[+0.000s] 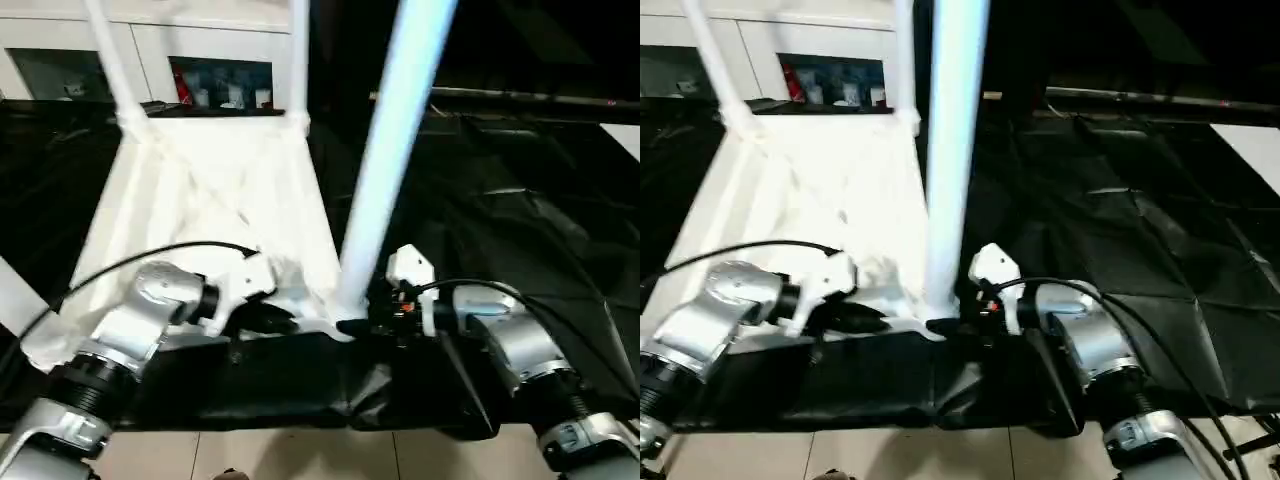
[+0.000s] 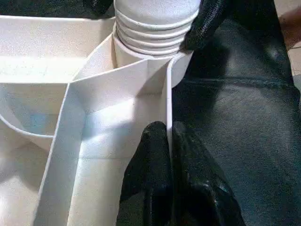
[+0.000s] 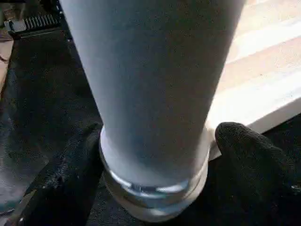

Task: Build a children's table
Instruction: Rotate leg to tighten

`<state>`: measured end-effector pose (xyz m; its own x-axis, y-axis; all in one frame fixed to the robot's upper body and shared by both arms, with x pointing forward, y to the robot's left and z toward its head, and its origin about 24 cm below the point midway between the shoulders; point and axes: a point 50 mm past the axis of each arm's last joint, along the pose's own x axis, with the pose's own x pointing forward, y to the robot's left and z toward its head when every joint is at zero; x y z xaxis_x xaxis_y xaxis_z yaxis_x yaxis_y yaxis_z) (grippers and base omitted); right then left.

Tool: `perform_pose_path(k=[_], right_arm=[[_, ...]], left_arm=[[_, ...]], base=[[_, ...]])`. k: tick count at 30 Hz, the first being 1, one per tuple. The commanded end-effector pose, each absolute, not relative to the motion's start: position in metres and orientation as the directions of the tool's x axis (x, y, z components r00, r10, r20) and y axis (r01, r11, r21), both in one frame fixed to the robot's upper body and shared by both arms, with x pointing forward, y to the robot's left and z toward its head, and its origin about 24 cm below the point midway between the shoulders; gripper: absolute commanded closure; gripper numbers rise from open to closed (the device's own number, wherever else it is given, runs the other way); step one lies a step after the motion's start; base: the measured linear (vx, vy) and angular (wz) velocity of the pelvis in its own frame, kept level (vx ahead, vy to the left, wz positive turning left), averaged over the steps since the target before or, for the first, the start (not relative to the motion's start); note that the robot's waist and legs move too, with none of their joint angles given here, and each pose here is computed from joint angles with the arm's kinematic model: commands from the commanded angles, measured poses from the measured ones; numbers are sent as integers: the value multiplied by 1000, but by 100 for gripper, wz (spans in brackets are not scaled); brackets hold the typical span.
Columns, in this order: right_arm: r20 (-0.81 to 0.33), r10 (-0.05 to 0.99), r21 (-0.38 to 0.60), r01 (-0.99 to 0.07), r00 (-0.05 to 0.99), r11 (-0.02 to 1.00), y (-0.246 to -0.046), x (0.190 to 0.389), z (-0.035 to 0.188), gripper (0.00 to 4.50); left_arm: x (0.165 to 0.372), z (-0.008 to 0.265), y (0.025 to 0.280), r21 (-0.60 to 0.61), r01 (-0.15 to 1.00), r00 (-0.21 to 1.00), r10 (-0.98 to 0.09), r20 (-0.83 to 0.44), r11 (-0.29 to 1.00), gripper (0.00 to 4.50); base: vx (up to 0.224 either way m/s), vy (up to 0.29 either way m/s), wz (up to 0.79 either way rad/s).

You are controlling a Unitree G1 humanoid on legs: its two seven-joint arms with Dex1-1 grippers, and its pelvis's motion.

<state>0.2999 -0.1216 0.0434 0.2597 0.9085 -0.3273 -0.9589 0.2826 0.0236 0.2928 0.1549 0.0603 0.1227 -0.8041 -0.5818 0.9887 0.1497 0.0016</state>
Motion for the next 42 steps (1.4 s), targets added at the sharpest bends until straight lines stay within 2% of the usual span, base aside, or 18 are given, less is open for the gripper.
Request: perform_pose_path(k=[1, 4, 6, 8, 11, 14, 16, 21, 22, 24, 25, 26, 29, 32, 34, 38, 39, 42], right_arm=[[-287, 918, 17, -957, 273, 289, -122, 303, 52, 56], [-300, 921, 21, -964, 248, 266, -122, 301, 52, 56], [-307, 919, 19, -964, 246, 264, -123, 300, 51, 90], [-311, 918, 18, -964, 247, 265, -124, 300, 50, 90], [-312, 918, 19, -964, 246, 265, -124, 300, 50, 132], [-319, 917, 19, -966, 239, 258, -123, 300, 48, 140], [-318, 918, 24, -966, 239, 259, -123, 300, 48, 164], [-314, 915, 39, -959, 253, 279, -122, 300, 46, 175], [-312, 912, 46, -954, 267, 296, -122, 300, 44, 175], [-246, 892, 91, -908, 378, 410, -121, 306, 42, 176], [-246, 892, 91, -908, 378, 410, -121, 306, 42, 176], [-211, 846, 120, -846, 489, 519, -121, 312, 38, 176], [-212, 704, 169, -685, 678, 709, -115, 318, 23, 177], [-257, 597, 161, -576, 760, 802, -105, 320, 13, 177], [-303, 482, 64, -487, 822, 871, -92, 322, 7, 177], [-305, 480, 30, -496, 823, 868, -78, 323, 7, 177], [-281, 511, 43, -522, 812, 852, -74, 324, 10, 121], [-220, 566, 83, -563, 795, 822, -76, 328, 19, 101]], left_arm=[[287, 61, 142, -17, 997, 51, -823, -566, 73, 450], [286, 60, 143, -17, 997, 56, -817, -574, 80, 450], [287, 60, 143, -17, 996, 58, -815, -576, 83, 450], [287, 60, 144, -17, 996, 62, -814, -577, 88, 450], [287, 59, 144, -15, 995, 69, -812, -580, 95, 450], [287, 59, 146, -20, 995, 67, -810, -583, 97, 450], [287, 58, 147, -23, 995, 68, -807, -586, 100, 450], [287, 56, 149, -27, 993, 78, -799, -596, 116, 450], [288, 55, 149, -24, 990, 96, -794, -600, 138, 450], [295, 50, 147, 0, 977, 170, -778, -605, 214, 450], [295, 50, 147, 0, 977, 170, -778, -605, 214, 450], [303, 47, 144, 30, 957, 248, -762, -599, 287, 450], [321, 40, 131, 90, 879, 430, -696, -575, 469, 450], [330, 36, 118, 104, 824, 512, -654, -558, 557, 450], [336, 35, 102, 134, 797, 554, -624, -551, 589, 450], [339, 36, 92, 154, 810, 547, -633, -547, 566, 450], [339, 36, 91, 167, 822, 536, -640, -551, 545, 450], [335, 36, 96, 164, 857, 488, -669, -560, 488, 450]], base=[[0, 0, 0], [0, 0, 0], [0, 0, 0], [0, 0, 0], [0, 0, 0], [0, 0, 0], [0, 0, 0], [0, 0, 0], [0, 0, 0], [0, 0, 0], [0, 0, 0], [0, 0, 0], [0, 0, 0], [0, 0, 0], [0, 0, 0], [0, 0, 0], [0, 0, 0], [0, 0, 0]])
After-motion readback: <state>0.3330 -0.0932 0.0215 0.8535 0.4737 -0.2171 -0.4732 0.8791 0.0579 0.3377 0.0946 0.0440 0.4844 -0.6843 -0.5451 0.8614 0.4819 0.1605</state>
